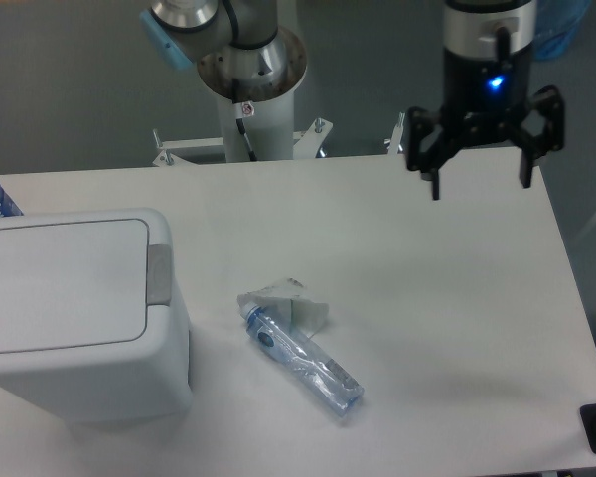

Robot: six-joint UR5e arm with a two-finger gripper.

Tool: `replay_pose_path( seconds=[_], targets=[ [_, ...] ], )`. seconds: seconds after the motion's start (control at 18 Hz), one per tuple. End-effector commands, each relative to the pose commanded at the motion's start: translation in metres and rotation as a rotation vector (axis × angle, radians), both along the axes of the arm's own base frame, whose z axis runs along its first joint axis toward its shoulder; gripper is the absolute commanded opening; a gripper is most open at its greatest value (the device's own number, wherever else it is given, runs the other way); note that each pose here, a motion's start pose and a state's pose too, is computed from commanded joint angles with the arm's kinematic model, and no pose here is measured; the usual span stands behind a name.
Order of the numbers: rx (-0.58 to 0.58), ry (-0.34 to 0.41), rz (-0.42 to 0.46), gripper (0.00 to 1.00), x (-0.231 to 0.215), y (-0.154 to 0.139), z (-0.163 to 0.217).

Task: Open the trash can
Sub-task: 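Move the open gripper over to the white trash can lid edge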

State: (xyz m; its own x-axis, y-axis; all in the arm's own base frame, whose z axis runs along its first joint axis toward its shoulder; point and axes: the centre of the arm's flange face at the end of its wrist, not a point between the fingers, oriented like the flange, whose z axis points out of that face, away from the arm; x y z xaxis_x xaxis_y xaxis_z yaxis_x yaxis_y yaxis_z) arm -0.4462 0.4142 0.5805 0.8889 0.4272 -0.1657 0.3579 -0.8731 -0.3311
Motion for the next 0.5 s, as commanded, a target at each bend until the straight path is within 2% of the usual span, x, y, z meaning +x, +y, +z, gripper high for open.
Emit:
replay_pose_path(
  seconds=[0.28,0.5],
  targets=[
    [0.006,0.002,0.028,1.00,-0.0009,-0.0002,0.0024],
    [0.043,-0.029,0.116,1.00,0.0008,0.0011,0.0018]
  ],
)
